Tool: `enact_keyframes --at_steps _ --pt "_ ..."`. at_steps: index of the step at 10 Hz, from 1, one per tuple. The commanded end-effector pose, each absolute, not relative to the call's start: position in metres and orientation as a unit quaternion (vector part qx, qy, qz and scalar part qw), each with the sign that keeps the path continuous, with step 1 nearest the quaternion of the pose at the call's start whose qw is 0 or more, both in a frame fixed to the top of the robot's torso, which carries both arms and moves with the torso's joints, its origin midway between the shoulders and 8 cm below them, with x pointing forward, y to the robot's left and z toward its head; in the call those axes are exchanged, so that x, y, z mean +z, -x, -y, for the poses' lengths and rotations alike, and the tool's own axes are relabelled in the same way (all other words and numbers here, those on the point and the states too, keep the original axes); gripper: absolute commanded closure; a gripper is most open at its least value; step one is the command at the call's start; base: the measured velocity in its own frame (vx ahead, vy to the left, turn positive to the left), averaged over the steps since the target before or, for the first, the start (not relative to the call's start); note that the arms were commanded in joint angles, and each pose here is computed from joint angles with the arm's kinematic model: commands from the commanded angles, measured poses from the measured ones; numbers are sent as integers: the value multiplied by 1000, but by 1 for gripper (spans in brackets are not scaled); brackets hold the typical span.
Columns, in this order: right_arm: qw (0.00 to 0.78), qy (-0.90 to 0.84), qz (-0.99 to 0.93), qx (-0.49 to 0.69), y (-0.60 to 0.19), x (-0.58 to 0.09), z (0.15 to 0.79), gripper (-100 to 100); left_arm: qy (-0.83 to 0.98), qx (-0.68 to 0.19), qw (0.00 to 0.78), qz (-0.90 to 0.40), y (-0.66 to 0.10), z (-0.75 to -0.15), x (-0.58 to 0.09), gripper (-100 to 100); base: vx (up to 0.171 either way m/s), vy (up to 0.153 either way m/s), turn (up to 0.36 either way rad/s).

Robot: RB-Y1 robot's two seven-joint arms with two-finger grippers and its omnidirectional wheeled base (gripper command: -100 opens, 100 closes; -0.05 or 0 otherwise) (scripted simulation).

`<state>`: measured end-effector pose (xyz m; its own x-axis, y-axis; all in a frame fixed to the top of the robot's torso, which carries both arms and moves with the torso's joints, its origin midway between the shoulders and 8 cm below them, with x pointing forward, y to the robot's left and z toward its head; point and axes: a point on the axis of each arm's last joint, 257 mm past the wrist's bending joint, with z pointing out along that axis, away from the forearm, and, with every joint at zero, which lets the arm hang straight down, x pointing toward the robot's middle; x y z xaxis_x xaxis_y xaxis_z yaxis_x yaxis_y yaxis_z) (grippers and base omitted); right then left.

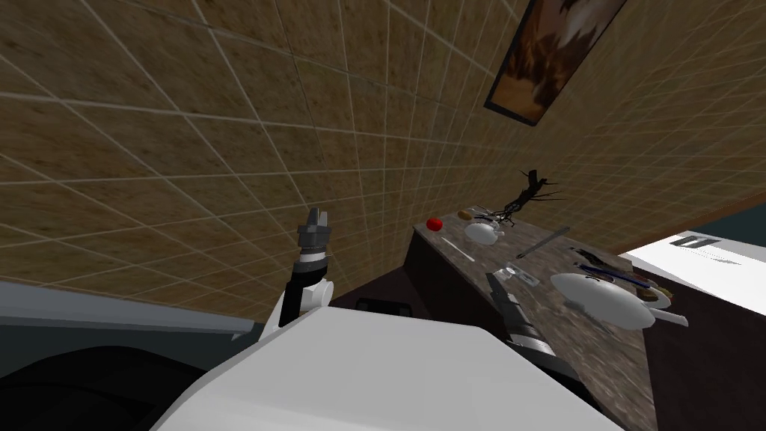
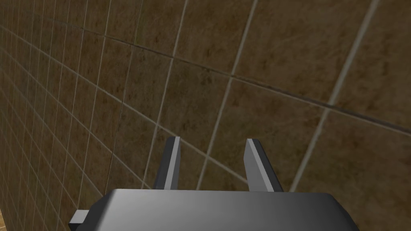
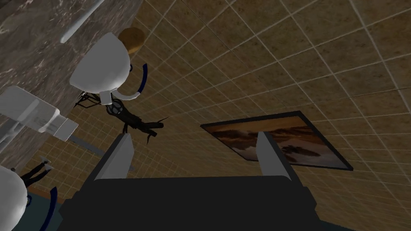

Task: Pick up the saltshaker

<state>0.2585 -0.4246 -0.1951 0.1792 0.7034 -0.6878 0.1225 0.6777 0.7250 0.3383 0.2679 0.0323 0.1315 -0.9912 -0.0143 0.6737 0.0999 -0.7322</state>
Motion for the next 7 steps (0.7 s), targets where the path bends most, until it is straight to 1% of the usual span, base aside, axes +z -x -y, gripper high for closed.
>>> enact_keyframes --at_steps 1,3,4,5,7 --pt "677 -342 -629 173 -240 -215 442 -100 296 -602 691 -268 -338 -268 32 0 22 9 143" --pt "654 -341 -667 110 -202 -242 471 -100 296 -602 691 -268 -338 -268 32 0 35 5 295" --pt "654 -341 -667 110 -202 -242 471 -100 296 -602 691 -268 -338 -268 32 0 26 -5 66" --pt "640 -339 -685 79 -182 -254 486 -100 296 -602 691 -268 -338 -268 32 0 27 -4 161" --pt "609 -335 -719 21 -139 -274 512 -100 296 -602 691 -268 -338 -268 32 0 43 -12 296"
